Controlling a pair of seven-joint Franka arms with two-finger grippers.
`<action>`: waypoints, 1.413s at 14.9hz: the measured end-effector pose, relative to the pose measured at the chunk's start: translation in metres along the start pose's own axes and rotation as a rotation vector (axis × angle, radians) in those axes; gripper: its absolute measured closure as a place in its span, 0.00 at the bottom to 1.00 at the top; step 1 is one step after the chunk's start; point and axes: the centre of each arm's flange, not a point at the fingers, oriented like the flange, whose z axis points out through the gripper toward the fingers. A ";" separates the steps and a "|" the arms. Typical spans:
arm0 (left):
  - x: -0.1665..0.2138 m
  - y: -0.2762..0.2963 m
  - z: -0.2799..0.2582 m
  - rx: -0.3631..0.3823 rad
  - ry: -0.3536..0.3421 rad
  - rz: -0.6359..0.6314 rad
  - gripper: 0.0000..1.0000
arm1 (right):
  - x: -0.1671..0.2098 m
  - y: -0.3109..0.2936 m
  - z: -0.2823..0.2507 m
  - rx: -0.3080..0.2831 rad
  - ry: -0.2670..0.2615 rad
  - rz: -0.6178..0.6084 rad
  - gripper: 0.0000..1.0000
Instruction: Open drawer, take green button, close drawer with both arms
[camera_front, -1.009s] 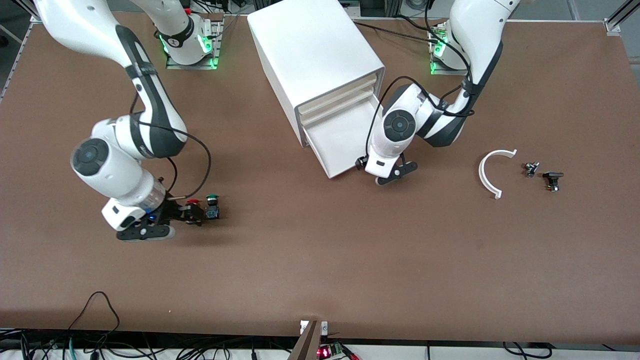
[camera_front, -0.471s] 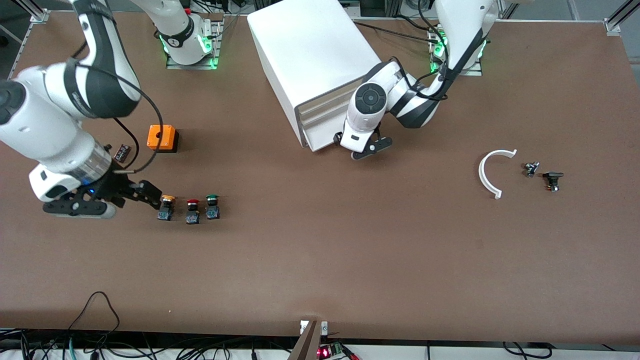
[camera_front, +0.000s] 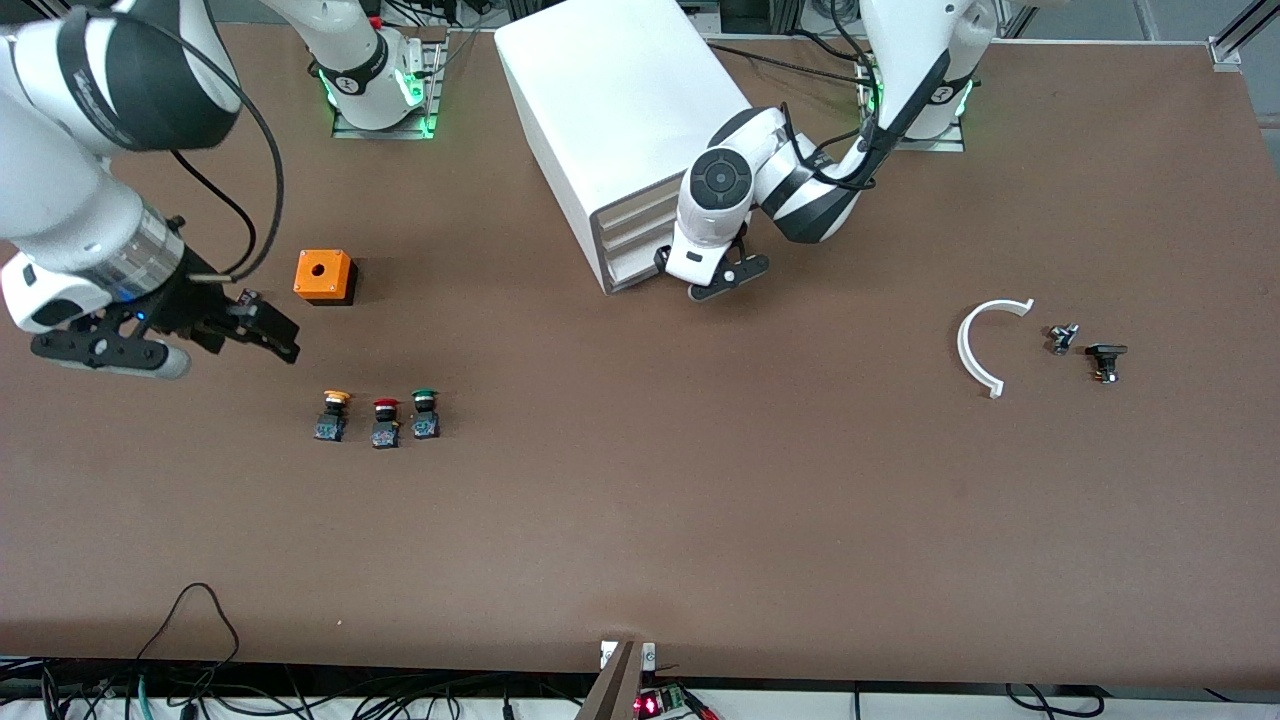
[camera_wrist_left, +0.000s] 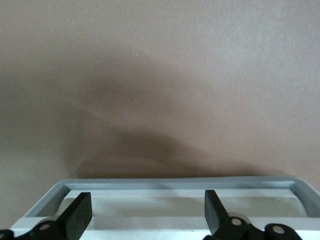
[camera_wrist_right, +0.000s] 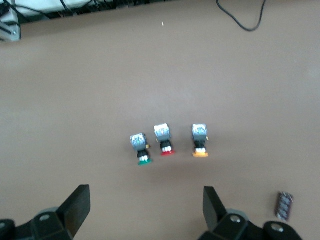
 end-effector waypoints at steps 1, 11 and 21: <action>-0.005 0.001 0.001 0.005 -0.004 0.007 0.01 | -0.006 0.005 -0.011 -0.013 -0.009 0.004 0.00; 0.030 -0.007 -0.071 0.085 -0.029 0.070 0.01 | -0.078 0.051 -0.061 -0.081 -0.004 0.041 0.00; 0.218 -0.149 -0.298 0.017 -0.054 0.443 0.01 | -0.090 0.043 -0.054 -0.041 -0.034 -0.015 0.00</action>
